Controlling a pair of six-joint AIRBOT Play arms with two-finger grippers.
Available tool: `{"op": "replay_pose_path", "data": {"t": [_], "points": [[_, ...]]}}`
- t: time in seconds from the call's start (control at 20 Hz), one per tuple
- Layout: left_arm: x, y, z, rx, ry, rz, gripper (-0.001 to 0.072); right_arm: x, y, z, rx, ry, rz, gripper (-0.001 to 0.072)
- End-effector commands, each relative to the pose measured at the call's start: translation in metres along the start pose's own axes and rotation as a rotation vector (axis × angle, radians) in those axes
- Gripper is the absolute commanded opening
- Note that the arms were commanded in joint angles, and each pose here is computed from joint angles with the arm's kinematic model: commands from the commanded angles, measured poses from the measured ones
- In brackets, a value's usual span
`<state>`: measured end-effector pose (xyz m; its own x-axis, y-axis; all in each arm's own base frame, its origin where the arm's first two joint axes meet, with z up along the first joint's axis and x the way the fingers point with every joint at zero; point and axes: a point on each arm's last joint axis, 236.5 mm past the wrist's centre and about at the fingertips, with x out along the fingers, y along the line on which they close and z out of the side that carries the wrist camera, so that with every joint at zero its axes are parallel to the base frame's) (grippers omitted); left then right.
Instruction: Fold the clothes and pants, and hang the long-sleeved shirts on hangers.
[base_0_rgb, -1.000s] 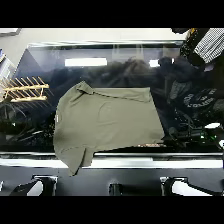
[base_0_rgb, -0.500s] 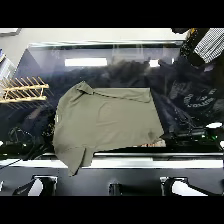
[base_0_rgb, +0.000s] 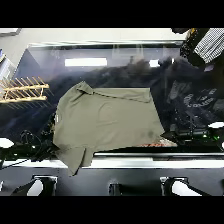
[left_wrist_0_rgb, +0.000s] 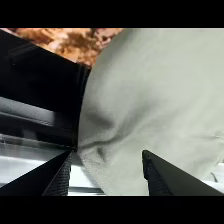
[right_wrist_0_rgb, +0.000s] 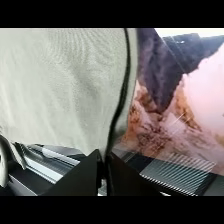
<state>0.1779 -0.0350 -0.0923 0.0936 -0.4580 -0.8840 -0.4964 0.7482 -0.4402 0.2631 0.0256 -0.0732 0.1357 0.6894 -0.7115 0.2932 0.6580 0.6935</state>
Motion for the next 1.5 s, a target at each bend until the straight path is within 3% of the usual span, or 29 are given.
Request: {"op": "replay_pose_path", "data": {"t": [0.0, 0.15, 0.25, 0.4, 0.45, 0.5, 0.55, 0.7, 0.85, 1.05, 1.25, 1.45], "points": [[0.011, -0.002, 0.000, 0.018, 0.021, 0.009, 0.0446, -0.001, 0.001, 0.000, -0.001, -0.001, 0.003, 0.0036], [0.018, -0.009, 0.003, 0.034, 0.018, 0.001, 0.0428, -0.001, 0.003, -0.001, 0.000, 0.001, 0.009, 0.0036], [0.020, -0.012, 0.000, 0.044, 0.030, -0.001, 0.0364, -0.001, 0.003, -0.001, 0.001, 0.003, 0.011, 0.0036], [0.025, -0.012, -0.004, 0.053, 0.058, 0.006, 0.0362, -0.001, 0.003, -0.001, 0.004, 0.003, 0.011, 0.0036], [0.026, -0.012, -0.005, 0.056, 0.065, 0.008, 0.0248, -0.001, 0.003, -0.001, 0.005, 0.003, 0.012, 0.0036], [0.027, -0.013, -0.006, 0.058, 0.067, 0.008, 0.0086, -0.001, 0.004, -0.001, 0.005, 0.004, 0.015, 0.0035], [0.026, -0.013, -0.004, 0.058, 0.061, 0.008, 0.0019, -0.001, 0.006, -0.001, 0.006, 0.005, 0.023, 0.0035], [0.021, -0.018, 0.005, 0.072, 0.035, 0.001, 0.0017, 0.001, 0.017, 0.000, -0.013, 0.000, 0.058, 0.0034], [0.002, -0.042, 0.034, 0.097, -0.054, -0.043, 0.0016, 0.022, 0.051, 0.007, -0.155, -0.024, 0.026, 0.0033], [-0.072, -0.109, 0.098, 0.251, -0.280, -0.102, 0.0015, 0.005, 0.147, 0.067, -0.398, -0.251, -0.045, 0.0033], [-0.217, -0.194, 0.129, 0.429, -0.576, -0.144, 0.0015, -0.112, 0.279, 0.103, -0.652, -0.578, -0.096, 0.0033], [-0.382, -0.237, 0.089, 0.481, -0.962, -0.123, 0.0015, -0.269, 0.377, 0.043, -0.826, -0.966, -0.109, 0.0033]]}}
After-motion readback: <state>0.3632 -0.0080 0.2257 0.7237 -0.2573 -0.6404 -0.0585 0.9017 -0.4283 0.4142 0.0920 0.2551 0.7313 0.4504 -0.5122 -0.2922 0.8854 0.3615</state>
